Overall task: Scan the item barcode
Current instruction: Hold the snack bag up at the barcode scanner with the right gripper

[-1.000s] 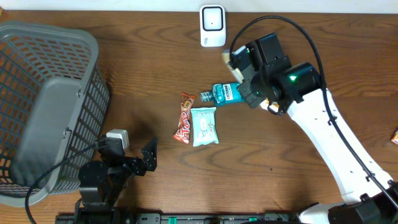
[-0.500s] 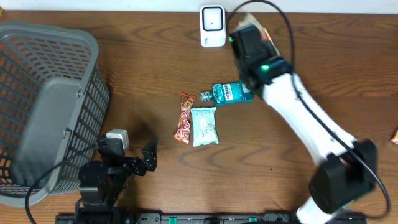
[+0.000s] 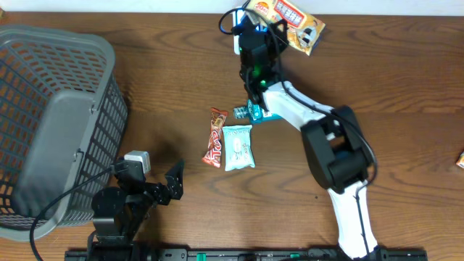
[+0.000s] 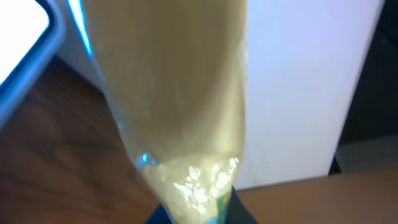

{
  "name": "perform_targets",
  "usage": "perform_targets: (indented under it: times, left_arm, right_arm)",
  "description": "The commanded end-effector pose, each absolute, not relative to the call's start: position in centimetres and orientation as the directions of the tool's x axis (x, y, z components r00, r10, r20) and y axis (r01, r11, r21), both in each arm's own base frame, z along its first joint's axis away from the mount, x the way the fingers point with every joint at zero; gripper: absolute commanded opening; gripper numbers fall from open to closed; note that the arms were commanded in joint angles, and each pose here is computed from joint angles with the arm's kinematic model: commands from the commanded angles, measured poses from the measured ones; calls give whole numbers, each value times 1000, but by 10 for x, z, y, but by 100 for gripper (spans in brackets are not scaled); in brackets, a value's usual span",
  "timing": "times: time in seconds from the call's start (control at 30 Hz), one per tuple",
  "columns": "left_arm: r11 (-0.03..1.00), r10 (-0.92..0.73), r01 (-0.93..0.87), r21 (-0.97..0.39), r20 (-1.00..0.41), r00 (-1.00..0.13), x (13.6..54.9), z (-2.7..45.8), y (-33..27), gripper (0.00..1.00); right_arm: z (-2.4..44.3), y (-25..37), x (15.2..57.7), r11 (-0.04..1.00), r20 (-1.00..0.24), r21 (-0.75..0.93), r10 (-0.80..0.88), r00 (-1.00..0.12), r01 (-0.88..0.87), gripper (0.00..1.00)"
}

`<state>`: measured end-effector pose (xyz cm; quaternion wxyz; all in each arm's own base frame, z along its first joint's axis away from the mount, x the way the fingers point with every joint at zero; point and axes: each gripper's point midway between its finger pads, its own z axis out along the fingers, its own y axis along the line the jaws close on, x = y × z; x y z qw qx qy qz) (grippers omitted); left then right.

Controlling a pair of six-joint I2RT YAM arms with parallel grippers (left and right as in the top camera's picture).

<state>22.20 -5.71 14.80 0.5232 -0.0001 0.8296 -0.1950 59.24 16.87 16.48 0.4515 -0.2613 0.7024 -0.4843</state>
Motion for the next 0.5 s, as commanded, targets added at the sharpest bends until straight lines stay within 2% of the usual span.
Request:
perform_targets:
  times: [0.0, 0.13, 0.2, 0.27, 0.47]
  left_arm:
    - [922, -195, 219, -318, -873, -447, 221, 150, -59, 99]
    - [922, -195, 219, -318, -873, -448, 221, 150, -59, 99]
    - [922, -194, 219, -318, -873, -447, 221, 150, -59, 99]
    - [922, -195, 219, -318, -873, -448, 221, 150, -59, 99]
    - [922, -195, 219, -318, -873, -447, 221, 150, -59, 99]
  right_arm:
    - [163, 178, 611, 279, -270, -959, -835, -480, 55, 1]
    - [147, 184, 624, 242, -240, -968, -821, -518, 65, 1]
    - [122, 190, 624, 164, -132, -986, -840, -526, -14, 1]
    - [103, 192, 620, 153, -93, -986, -843, -530, -71, 1]
    - [92, 192, 617, 140, -62, -984, -843, -534, -107, 1]
